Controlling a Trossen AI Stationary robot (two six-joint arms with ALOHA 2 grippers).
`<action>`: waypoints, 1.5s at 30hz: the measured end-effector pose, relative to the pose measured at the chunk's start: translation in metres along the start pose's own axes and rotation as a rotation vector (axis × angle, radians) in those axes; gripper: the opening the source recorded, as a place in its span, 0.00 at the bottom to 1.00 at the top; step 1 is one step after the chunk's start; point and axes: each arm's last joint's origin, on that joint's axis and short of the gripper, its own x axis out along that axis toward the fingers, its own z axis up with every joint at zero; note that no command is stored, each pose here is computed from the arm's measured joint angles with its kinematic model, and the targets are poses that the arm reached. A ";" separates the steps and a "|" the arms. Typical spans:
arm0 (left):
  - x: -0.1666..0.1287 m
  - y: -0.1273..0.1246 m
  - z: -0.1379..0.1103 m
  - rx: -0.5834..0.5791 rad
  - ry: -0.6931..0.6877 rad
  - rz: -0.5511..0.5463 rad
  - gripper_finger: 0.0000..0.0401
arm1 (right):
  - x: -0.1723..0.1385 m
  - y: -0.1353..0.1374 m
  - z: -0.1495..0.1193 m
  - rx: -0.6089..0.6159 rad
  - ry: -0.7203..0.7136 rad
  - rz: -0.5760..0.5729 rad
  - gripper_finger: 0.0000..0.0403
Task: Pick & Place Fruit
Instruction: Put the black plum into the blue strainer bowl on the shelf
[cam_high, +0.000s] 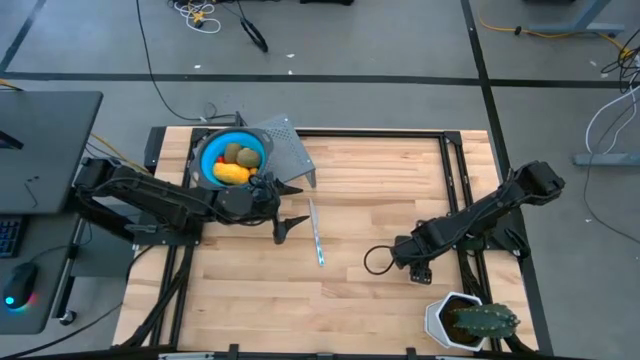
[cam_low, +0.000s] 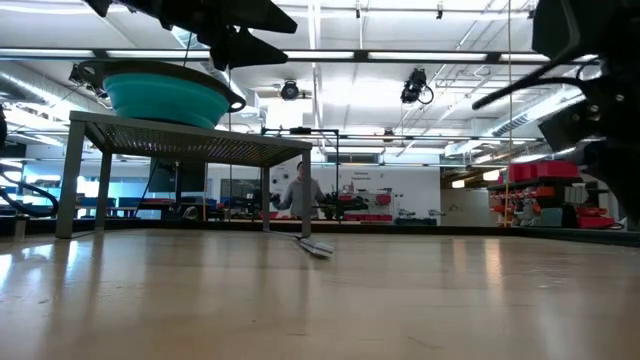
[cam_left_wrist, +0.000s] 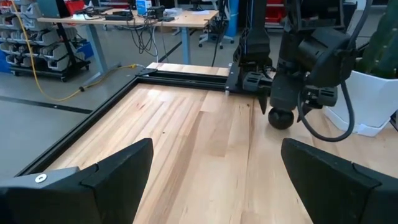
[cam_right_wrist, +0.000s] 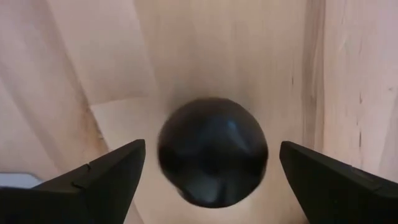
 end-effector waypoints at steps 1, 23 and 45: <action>0.000 0.000 0.000 0.000 0.001 0.000 0.90 | 0.002 -0.001 -0.001 0.008 0.006 -0.005 0.95; 0.000 0.000 0.000 0.000 0.003 0.000 0.90 | 0.006 0.005 -0.004 0.054 -0.039 -0.009 0.70; -0.007 -0.016 0.008 0.267 -0.097 -0.076 0.85 | -0.062 0.040 0.048 -0.085 -0.606 0.147 0.65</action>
